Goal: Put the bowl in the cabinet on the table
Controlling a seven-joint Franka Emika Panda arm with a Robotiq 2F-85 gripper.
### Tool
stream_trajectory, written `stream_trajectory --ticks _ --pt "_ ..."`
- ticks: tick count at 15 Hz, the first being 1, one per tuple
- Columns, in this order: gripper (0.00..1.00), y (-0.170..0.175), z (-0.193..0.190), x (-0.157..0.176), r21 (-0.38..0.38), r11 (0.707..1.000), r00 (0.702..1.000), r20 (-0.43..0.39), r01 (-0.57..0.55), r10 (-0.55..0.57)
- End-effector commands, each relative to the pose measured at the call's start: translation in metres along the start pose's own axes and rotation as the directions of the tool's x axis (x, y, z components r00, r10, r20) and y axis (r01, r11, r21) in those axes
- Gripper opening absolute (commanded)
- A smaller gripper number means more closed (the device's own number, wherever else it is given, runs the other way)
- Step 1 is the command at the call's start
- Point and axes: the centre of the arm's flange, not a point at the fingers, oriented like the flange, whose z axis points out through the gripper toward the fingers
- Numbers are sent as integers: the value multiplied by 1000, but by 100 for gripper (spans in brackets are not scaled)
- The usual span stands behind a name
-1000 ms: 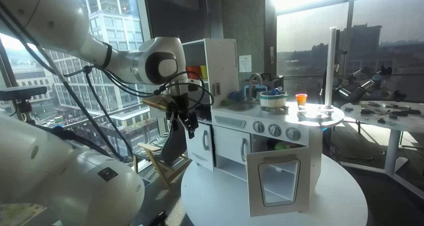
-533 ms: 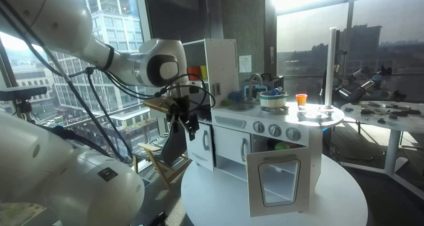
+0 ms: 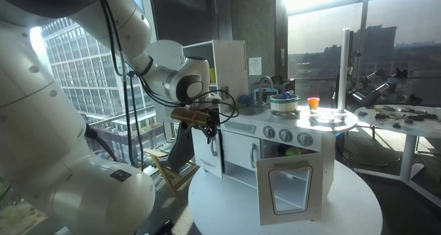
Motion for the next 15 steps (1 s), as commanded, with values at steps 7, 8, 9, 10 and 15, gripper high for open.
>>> stream_trajectory --ticks 7,8,9,10,15 --pt "100 52 56 133 153 988 998 51 33 -41" --pt "100 62 61 135 155 988 998 57 0 -9" --pt "100 74 66 134 157 987 998 61 -44 35" --pt "100 83 70 132 169 983 996 59 -71 61" --pt "100 104 82 104 184 961 978 68 -205 195"
